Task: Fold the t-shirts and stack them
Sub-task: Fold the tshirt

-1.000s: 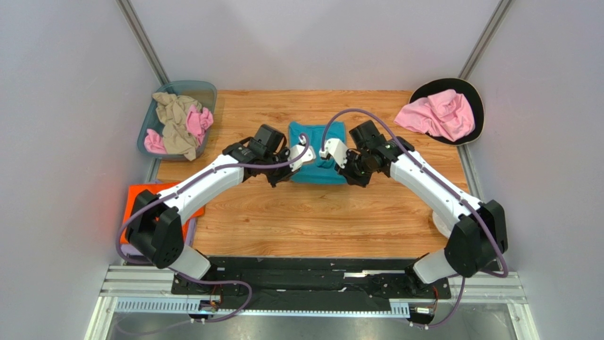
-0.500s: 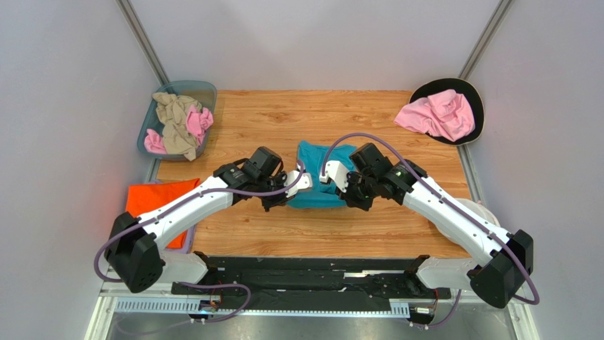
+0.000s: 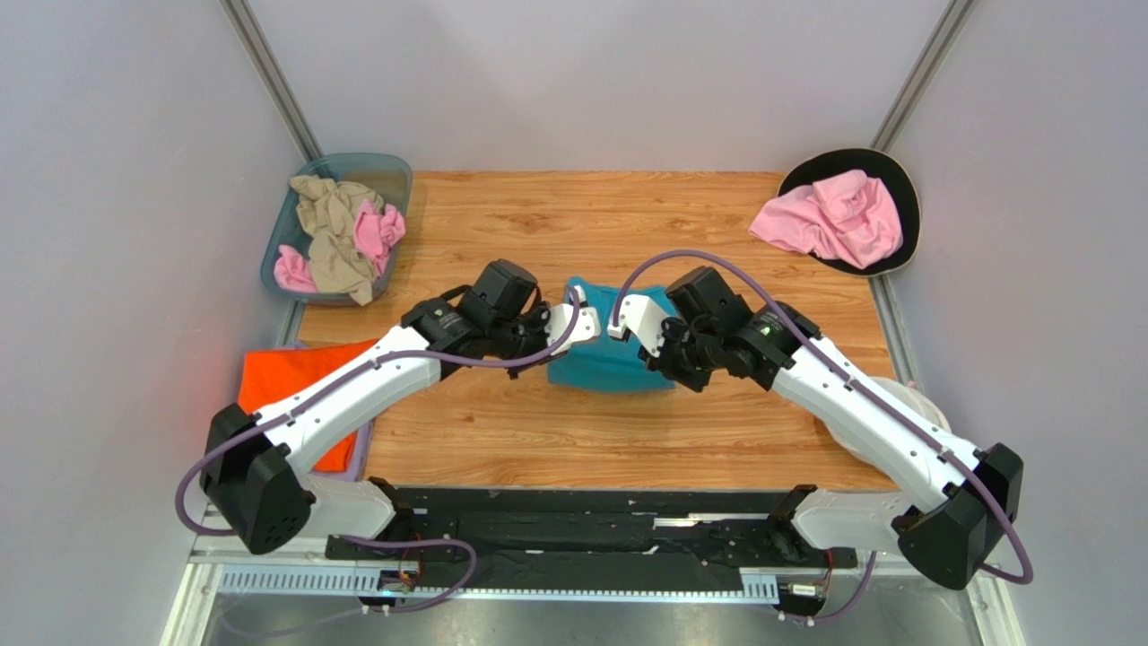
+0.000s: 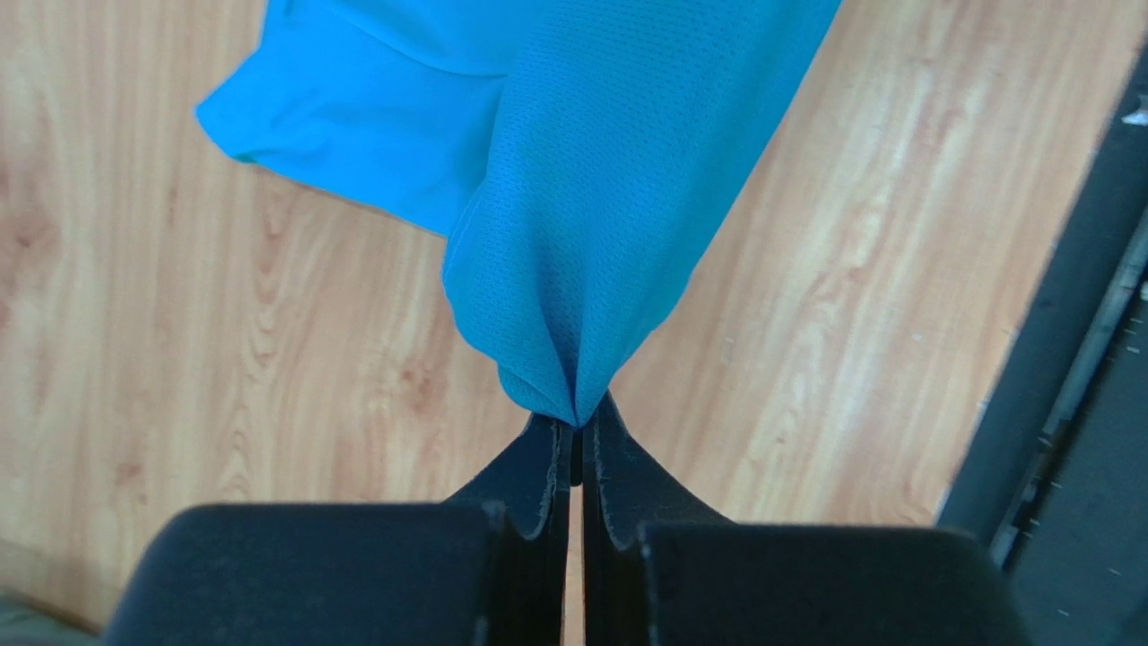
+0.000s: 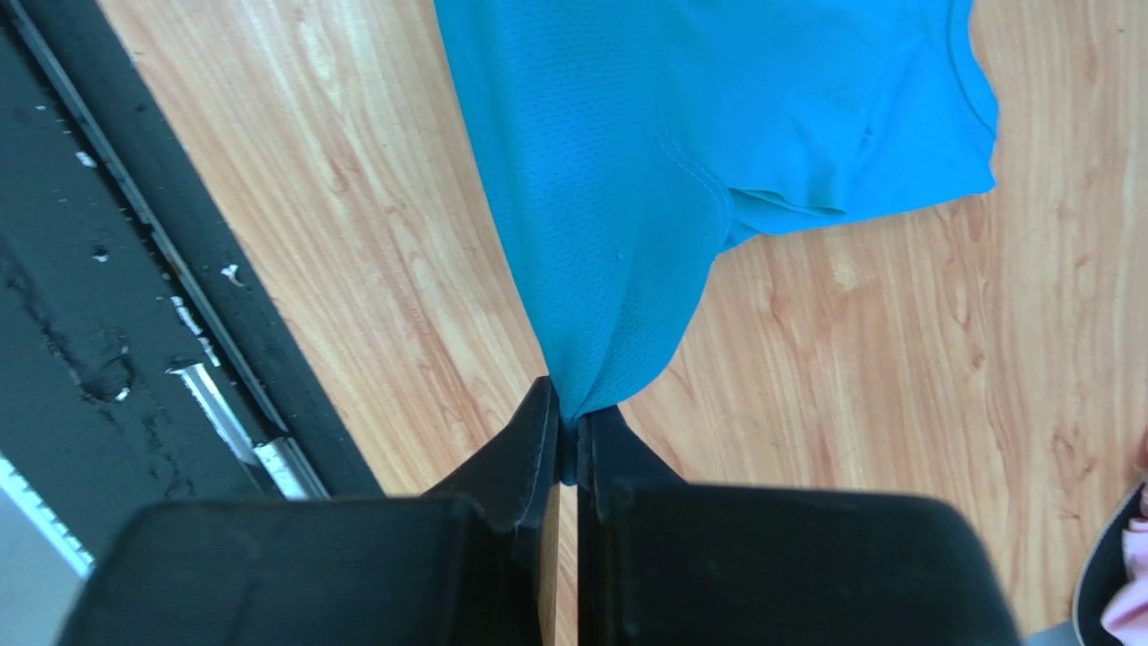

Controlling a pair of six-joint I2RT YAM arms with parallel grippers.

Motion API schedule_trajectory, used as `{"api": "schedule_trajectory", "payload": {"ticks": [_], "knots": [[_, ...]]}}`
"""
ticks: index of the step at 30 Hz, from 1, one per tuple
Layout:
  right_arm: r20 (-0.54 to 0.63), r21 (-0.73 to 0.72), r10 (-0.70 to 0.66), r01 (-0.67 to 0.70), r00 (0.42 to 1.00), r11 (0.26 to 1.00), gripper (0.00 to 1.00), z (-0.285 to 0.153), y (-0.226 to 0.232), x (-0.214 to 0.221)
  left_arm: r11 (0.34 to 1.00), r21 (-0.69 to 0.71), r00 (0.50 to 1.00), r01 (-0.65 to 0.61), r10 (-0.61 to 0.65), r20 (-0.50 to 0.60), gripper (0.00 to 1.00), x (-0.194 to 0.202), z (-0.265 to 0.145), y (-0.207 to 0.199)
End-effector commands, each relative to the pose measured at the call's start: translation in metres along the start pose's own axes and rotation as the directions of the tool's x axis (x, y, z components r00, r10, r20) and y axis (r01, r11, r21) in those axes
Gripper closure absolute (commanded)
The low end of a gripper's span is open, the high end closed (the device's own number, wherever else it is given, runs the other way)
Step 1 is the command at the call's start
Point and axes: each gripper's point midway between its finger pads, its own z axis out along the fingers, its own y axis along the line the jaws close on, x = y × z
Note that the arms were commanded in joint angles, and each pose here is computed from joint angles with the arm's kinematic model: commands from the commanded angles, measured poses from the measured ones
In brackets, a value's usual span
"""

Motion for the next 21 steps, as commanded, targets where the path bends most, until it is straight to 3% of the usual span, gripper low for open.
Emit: {"api": "schedule_trajectory", "payload": {"ticks": [1,21], "knots": [[0.002,0.098,-0.027,0.027,1.0,0.995,1.0,-0.003,-0.029,-0.012,0.992,-0.102,0.997,-0.067,0.07,0.02,1.0,-0.019,0.01,0.038],[0.016,0.125,0.035,-0.037,0.999,0.992,1.0,0.024,-0.122,-0.019,0.981,-0.185,0.998,-0.051,0.055,0.016,1.0,-0.02,0.061,0.115]]}}
